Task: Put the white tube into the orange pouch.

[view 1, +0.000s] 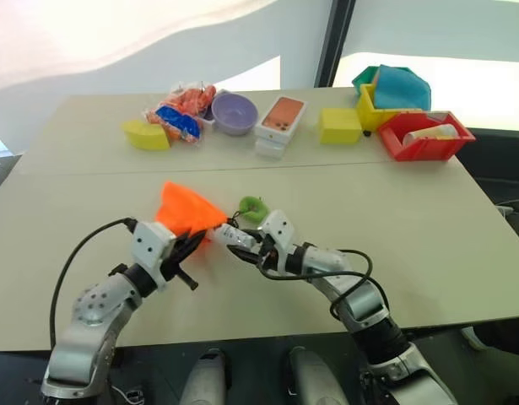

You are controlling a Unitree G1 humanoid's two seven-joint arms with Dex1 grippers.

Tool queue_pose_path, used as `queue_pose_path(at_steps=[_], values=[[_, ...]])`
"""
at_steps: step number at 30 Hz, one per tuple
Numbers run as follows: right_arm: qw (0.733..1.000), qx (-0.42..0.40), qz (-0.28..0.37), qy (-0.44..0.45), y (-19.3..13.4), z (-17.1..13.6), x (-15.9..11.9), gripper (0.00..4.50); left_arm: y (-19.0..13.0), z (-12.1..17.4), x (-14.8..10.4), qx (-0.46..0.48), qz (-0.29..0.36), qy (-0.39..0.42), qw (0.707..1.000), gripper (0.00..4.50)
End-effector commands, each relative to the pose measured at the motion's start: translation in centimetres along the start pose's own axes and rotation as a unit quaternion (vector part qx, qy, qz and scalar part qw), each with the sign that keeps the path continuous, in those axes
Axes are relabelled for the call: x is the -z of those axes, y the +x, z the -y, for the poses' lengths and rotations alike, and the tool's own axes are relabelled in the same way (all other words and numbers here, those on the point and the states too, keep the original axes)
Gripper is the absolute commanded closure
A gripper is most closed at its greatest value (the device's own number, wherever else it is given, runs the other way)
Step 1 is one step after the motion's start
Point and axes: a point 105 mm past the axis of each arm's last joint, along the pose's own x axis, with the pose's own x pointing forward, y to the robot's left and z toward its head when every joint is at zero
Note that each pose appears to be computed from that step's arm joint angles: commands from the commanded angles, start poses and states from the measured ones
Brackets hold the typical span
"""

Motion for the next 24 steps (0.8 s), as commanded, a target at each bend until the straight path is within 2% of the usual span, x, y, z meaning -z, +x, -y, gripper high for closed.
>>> queue_pose_path(at_steps=[1, 6, 10, 17, 24], values=[[1.0, -0.019, 0.022, -0.009, -1.6, -0.6, -1.4, 2.92, -1.2, -1.6, -0.4, -0.016, 0.005, -0.031, 0.999, 4.5], [0.999, -0.036, 0.011, 0.004, -2.7, -1.6, -0.8, 2.92, -2.8, -2.6, 0.7, -0.002, -0.008, -0.16, 0.987, 4.5], [0.998, -0.053, 0.015, 0.02, -2.0, -2.8, -0.6, 2.92, -3.5, -3.3, 0.8, 0.019, -0.015, -0.232, 0.972, 4.5], [0.997, -0.066, 0.031, 0.012, -0.3, -3.6, -1.1, 2.92, -3.4, -5.2, 0.2, 0.036, -0.03, -0.243, 0.969, 4.5], [0.995, -0.082, 0.048, 0.009, 1.2, -4.1, -1.7, 2.92, -2.9, -4.4, -0.6, 0.069, -0.037, -0.224, 0.971, 4.5]])
